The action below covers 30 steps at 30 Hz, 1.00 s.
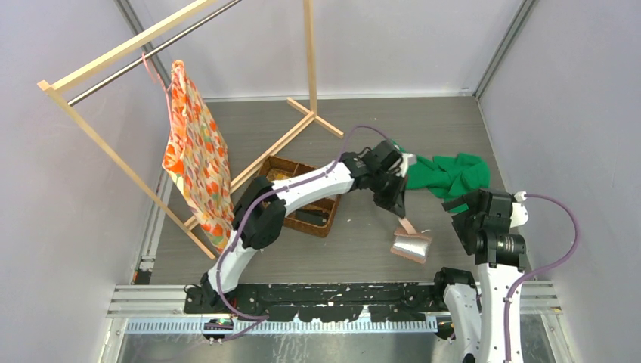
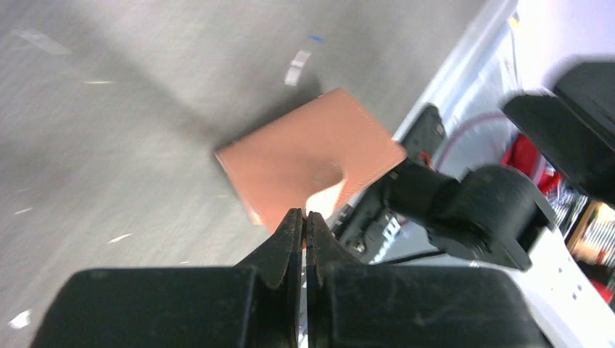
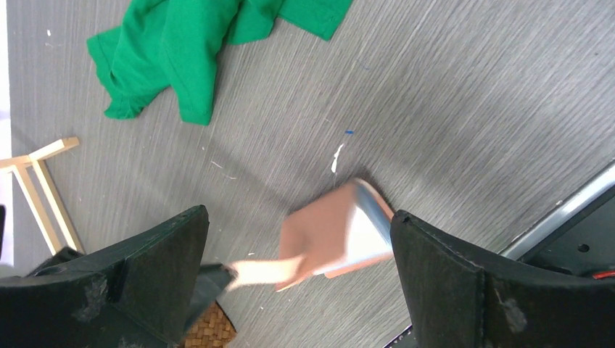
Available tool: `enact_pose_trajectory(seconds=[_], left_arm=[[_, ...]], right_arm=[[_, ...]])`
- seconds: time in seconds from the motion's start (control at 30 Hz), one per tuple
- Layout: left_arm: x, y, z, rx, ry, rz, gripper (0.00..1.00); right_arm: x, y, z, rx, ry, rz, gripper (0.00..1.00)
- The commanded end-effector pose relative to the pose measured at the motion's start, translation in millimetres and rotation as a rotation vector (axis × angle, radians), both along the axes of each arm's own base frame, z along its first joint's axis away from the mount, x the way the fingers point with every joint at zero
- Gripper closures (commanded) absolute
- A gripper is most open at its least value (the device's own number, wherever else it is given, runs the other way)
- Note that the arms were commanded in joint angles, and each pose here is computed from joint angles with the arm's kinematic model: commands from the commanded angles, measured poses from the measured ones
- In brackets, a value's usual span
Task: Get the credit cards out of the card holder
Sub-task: Open the card holder at the center of the board.
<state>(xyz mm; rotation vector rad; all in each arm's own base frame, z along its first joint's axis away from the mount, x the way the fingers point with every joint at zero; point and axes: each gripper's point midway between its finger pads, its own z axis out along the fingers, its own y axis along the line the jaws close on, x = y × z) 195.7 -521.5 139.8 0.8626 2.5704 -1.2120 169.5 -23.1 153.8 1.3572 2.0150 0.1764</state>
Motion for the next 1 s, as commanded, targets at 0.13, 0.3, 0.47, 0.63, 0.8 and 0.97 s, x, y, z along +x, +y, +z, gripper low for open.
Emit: enact_pose_trajectory(seconds=[0.13,0.3,0.47,0.63,0.8,0.97], left_arm=[[88.1,48.0,7.3,0.025,-0.04,0.285,0.99],[117.1,73.6,-15.8,0.102,-0.064,0.327,0.99],[125.4,95.7,-35.9,0.205,-0.104,0.327,1.0],[125.4,106.7,-53.2,0.277,-0.121,0.308,1.0],[123.9,111.0,-64.3,0.311,-0.116,0.295,1.0],[121.7,112.3,-68.3,0.317,-0.111,0.287,0.99]], right_arm=[[27.1,23.9,-3.5,0.08,-0.017,0.174,0.1],[37.6,53.7,-22.7,0.231,-0.036,0.272,0.27],[39.8,74.6,-47.1,0.31,-0.008,0.326,0.35],[37.9,92.4,-63.0,0.346,0.013,0.351,0.36],[42.7,104.4,-75.1,0.382,0.014,0.368,0.36],[49.0,103.2,-86.0,0.375,0.033,0.366,0.36]])
